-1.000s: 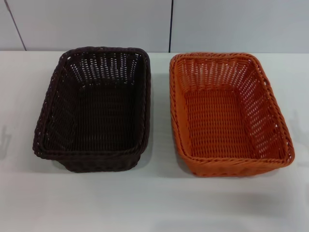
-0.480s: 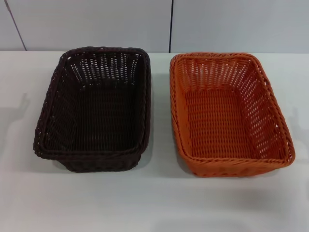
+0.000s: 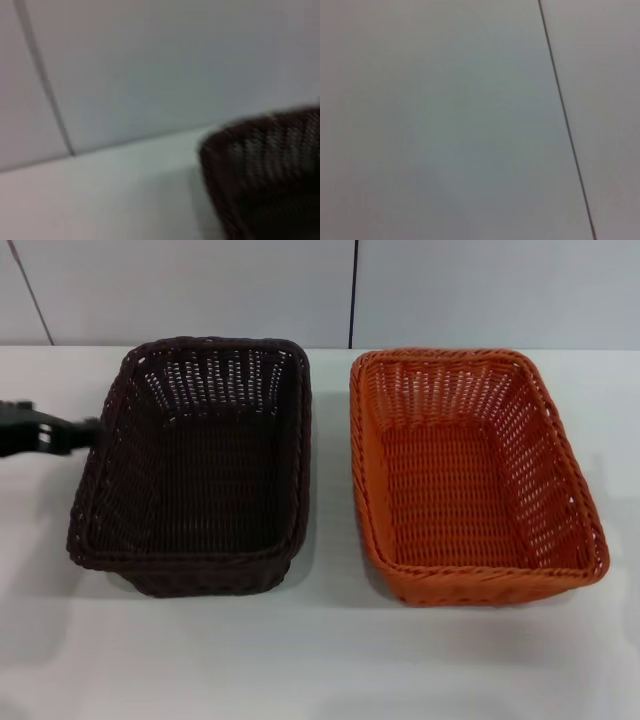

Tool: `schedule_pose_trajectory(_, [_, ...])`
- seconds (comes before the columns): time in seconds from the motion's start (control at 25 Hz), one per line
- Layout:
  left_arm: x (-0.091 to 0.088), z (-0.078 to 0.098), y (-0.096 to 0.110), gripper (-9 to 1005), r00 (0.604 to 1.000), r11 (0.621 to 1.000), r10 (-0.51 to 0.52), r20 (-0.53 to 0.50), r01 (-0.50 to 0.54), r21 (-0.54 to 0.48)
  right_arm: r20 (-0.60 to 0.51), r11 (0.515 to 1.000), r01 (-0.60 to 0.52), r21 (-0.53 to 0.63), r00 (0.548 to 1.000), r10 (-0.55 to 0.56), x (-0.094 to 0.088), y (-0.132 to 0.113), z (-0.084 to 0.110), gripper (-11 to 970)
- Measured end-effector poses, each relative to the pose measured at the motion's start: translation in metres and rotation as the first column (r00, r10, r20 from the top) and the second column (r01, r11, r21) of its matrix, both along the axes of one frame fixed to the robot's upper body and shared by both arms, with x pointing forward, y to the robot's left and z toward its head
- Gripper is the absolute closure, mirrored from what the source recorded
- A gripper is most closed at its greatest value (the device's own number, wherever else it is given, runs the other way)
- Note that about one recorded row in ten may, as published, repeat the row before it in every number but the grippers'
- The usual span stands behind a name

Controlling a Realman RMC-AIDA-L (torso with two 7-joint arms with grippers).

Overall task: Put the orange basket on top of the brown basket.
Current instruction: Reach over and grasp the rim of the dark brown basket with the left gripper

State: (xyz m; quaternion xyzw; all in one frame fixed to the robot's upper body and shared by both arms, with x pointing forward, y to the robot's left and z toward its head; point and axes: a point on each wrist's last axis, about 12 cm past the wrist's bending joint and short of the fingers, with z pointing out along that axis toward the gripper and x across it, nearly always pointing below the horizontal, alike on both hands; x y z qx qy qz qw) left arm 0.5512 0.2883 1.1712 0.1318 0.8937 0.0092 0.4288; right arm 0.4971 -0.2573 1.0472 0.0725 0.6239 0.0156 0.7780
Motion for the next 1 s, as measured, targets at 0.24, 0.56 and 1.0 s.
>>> schedule_pose_trajectory(0.24, [0.006, -0.009, -0.020, 243, 0.998, 0.999, -0.047, -0.049, 0.046, -0.015, -0.002, 1.000, -0.019, -0.002, 1.000, 0.019, -0.001, 0.004, 0.000, 255])
schedule_pose_trajectory(0.56, [0.018, -0.026, -0.024, 253, 0.994, 0.999, -0.048, -0.097, 0.046, -0.022, -0.010, 1.000, -0.013, -0.004, 1.000, 0.013, -0.003, 0.002, -0.003, 258])
schedule_pose_trajectory(1.0, [0.035, -0.042, -0.031, 268, 0.990, 0.998, -0.050, -0.133, 0.047, -0.029, -0.008, 1.000, -0.016, -0.010, 1.000, 0.016, -0.001, 0.001, -0.002, 263])
